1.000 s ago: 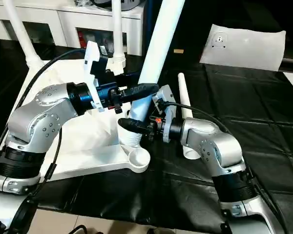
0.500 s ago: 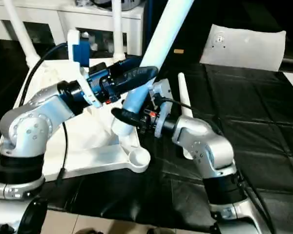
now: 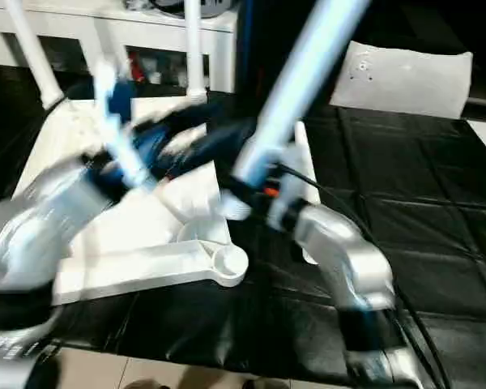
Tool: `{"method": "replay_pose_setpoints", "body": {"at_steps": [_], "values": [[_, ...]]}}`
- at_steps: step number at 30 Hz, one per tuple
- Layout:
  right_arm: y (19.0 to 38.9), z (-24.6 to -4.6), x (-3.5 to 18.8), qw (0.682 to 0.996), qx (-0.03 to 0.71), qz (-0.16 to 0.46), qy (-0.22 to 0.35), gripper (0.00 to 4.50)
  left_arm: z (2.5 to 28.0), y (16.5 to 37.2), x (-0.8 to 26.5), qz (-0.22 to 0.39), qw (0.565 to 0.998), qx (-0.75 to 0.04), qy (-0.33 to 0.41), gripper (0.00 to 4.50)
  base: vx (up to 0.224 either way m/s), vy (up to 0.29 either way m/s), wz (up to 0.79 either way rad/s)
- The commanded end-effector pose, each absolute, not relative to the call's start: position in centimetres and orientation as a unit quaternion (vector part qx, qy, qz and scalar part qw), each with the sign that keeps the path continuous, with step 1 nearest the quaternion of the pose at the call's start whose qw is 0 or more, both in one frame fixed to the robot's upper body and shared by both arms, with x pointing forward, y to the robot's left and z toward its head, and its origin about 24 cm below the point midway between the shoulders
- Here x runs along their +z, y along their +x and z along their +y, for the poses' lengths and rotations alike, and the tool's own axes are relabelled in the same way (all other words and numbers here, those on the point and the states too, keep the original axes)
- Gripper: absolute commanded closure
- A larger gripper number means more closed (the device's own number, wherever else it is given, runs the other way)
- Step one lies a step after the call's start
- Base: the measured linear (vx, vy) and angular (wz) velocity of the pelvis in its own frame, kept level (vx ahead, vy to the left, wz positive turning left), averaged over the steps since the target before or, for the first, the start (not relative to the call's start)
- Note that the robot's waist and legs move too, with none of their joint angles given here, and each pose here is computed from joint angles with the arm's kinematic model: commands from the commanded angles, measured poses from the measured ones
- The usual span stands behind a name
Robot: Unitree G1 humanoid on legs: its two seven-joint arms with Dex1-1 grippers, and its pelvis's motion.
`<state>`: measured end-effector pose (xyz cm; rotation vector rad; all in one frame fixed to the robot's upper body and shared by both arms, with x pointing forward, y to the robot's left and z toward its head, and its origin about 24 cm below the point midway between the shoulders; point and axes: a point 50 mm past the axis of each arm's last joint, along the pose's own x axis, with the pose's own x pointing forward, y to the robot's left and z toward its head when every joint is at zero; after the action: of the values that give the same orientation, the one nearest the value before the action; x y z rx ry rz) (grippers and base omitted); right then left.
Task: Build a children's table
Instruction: Insert table leg to table base
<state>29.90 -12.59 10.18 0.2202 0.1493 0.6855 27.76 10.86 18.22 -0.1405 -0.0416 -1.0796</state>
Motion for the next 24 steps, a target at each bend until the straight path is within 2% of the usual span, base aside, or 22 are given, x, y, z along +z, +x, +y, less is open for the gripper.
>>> {"method": "replay_pose_setpoints", "body": {"at_steps": [1,5,11,12,16,18,19,22,24], "values": [[29.7,-13.3,11.1,0.943,0.311,0.052,0.11,2.59,10.6,27.1,17.1,0.005,0.85,-0.526,-0.01,0.4,0.0,0.0,0.0],[28.7,-13.4,11.0,0.945,0.301,0.049,0.116,2.59,11.3,26.5,14.4,0.058,0.847,-0.523,0.074,0.4,0.0,0.0,0.0],[27.8,-13.0,10.7,0.946,0.301,0.055,0.105,2.59,12.5,25.8,12.0,0.099,0.837,-0.522,0.132,0.4,0.0,0.0,0.0],[27.6,-12.9,10.7,0.946,0.302,0.056,0.105,2.59,12.6,25.8,11.7,0.104,0.837,-0.52,0.138,0.68,0.0,0.0,0.0],[26.8,-12.5,10.3,0.946,0.303,0.061,0.093,2.59,13.4,25.4,9.6,0.144,0.826,-0.518,0.17,0.81,0.0,0.0,0.0],[26.7,-12.5,10.2,0.947,0.304,0.062,0.085,2.59,13.5,25.3,9.1,0.149,0.826,-0.517,0.171,0.96,0.0,0.0,0.0],[26.6,-12.5,10.1,0.948,0.303,0.063,0.081,2.59,13.5,25.2,8.8,0.153,0.826,-0.516,0.169,1.19,0.0,0.0,0.0],[26.4,-12.5,9.9,0.949,0.3,0.068,0.07,2.59,13.6,24.9,8.2,0.162,0.818,-0.522,0.18,1.24,0.0,0.0,0.0],[26.3,-12.6,9.8,0.95,0.296,0.072,0.063,2.59,13.7,24.6,7.7,0.17,0.814,-0.525,0.183,1.59,0.0,0.0,0.0]]}}
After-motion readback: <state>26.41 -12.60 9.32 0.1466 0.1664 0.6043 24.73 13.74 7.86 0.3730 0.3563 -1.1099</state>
